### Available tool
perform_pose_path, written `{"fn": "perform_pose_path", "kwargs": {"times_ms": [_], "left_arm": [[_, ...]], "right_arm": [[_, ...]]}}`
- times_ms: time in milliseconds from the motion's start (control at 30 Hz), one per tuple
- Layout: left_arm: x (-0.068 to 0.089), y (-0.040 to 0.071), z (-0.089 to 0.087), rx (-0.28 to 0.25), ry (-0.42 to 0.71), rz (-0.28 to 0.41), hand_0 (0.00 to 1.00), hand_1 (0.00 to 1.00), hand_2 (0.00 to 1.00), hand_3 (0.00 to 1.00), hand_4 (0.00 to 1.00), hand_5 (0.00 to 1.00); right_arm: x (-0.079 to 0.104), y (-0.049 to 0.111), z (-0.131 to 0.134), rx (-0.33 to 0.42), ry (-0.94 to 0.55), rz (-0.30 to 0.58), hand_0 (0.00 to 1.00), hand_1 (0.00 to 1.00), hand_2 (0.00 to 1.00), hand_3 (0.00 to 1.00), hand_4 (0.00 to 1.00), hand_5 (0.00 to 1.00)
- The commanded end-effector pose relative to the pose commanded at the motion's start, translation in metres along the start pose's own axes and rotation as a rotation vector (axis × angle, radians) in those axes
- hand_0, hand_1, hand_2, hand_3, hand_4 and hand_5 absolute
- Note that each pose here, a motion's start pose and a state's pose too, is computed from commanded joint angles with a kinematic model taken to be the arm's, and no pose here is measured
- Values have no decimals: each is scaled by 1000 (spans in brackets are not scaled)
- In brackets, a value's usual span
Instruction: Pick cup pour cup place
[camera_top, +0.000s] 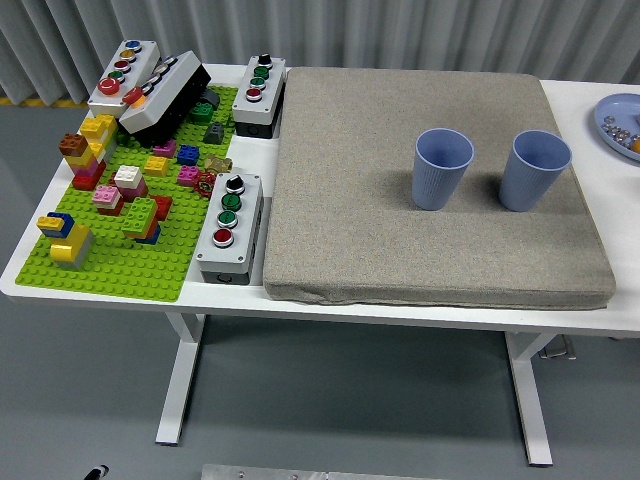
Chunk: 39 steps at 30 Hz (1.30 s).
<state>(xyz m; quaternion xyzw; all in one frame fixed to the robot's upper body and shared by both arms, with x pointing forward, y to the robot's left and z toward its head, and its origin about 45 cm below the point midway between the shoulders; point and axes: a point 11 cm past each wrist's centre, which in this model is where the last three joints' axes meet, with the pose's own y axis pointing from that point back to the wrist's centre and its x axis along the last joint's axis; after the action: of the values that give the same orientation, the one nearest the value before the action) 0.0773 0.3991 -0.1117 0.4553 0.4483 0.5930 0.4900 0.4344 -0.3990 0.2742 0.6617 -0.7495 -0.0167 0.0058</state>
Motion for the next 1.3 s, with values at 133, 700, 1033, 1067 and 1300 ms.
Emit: {"fn": "perform_pose_path", "kwargs": {"times_ms": [133, 700, 1033, 1067, 1300], "left_arm": [[-1, 0, 0, 1, -2, -1, 838, 816, 884, 806, 633, 998], [-1, 0, -1, 5, -16, -6, 838, 815, 883, 806, 632, 998], [-3, 0, -4, 11, -19, -8, 838, 815, 882, 806, 632, 998], [-3, 0, -4, 11, -20, -9, 838, 815, 882, 806, 632, 998], [-3, 0, -3, 11, -24, -9, 837, 815, 881, 806, 633, 998]], "right_arm": [[3, 3, 2, -6, 45, 1, 998, 966, 998, 998, 953, 391], [4, 25, 49, -96, 155, 31, 959, 949, 998, 998, 885, 63], [-16, 41, 91, -167, 191, 12, 966, 952, 998, 998, 871, 46], [-17, 41, 93, -170, 193, 10, 966, 952, 998, 998, 871, 46], [-32, 41, 102, -196, 176, -32, 973, 950, 998, 998, 869, 56]]}}
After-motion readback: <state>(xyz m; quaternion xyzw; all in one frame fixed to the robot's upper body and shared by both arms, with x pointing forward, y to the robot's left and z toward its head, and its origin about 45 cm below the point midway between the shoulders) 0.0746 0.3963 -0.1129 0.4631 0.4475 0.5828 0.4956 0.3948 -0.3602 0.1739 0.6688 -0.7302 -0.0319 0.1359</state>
